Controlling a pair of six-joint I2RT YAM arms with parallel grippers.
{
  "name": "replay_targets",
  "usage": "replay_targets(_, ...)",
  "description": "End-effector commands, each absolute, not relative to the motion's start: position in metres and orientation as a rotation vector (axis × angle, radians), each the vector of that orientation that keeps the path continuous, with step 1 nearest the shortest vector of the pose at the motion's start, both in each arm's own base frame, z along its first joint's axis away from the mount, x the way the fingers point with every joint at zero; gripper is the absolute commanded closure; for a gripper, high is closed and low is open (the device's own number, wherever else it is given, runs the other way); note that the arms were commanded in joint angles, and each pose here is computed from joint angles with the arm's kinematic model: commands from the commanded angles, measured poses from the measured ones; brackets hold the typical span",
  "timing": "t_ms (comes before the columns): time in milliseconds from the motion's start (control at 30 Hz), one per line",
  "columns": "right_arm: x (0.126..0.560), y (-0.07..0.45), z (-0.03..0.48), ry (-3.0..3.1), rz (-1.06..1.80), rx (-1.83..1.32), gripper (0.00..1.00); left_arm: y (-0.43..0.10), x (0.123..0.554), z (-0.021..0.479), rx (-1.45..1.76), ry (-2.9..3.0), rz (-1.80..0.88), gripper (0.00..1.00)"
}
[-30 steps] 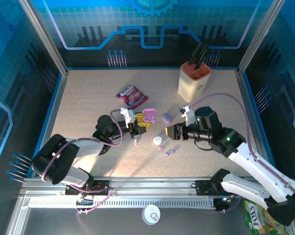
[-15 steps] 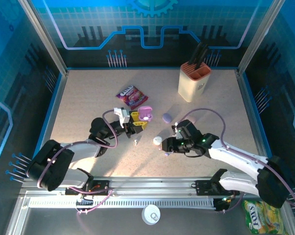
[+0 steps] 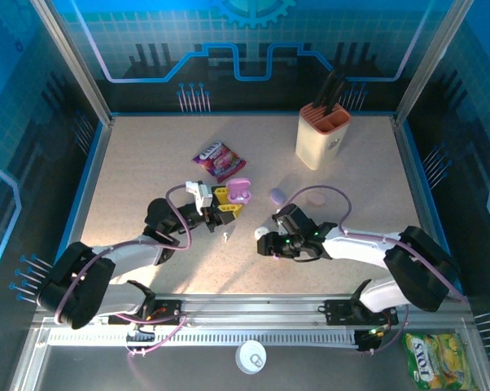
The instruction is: Insert wireless bluetooth earbuds into charging case
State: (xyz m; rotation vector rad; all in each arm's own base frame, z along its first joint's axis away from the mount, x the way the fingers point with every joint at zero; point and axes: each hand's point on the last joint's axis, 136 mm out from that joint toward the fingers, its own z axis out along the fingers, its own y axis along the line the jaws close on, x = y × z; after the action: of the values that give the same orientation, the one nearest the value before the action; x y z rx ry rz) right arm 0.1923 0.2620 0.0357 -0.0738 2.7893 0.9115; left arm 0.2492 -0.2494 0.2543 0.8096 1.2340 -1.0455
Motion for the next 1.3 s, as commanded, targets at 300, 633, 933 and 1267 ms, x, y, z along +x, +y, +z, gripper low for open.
replay_targets(300,0.211,0.26,0.029,2.79,0.866,-0.088,0.46,-0.244,0.243,0.261,0.802,1.226,-1.039,0.62)
replay_targets(633,0.226,0.269,0.035,2.777,0.898,-0.169,0.46,-0.239,0.239,0.262,0.793,1.223,-1.013,0.62)
replay_targets(933,0.227,0.284,0.036,2.787,0.959,-0.281,0.47,-0.235,0.239,0.257,0.782,1.237,-0.986,0.61)
replay_targets(1267,0.249,0.295,0.041,2.784,0.824,-0.4,0.46,-0.233,0.237,0.256,0.784,1.246,-0.965,0.61)
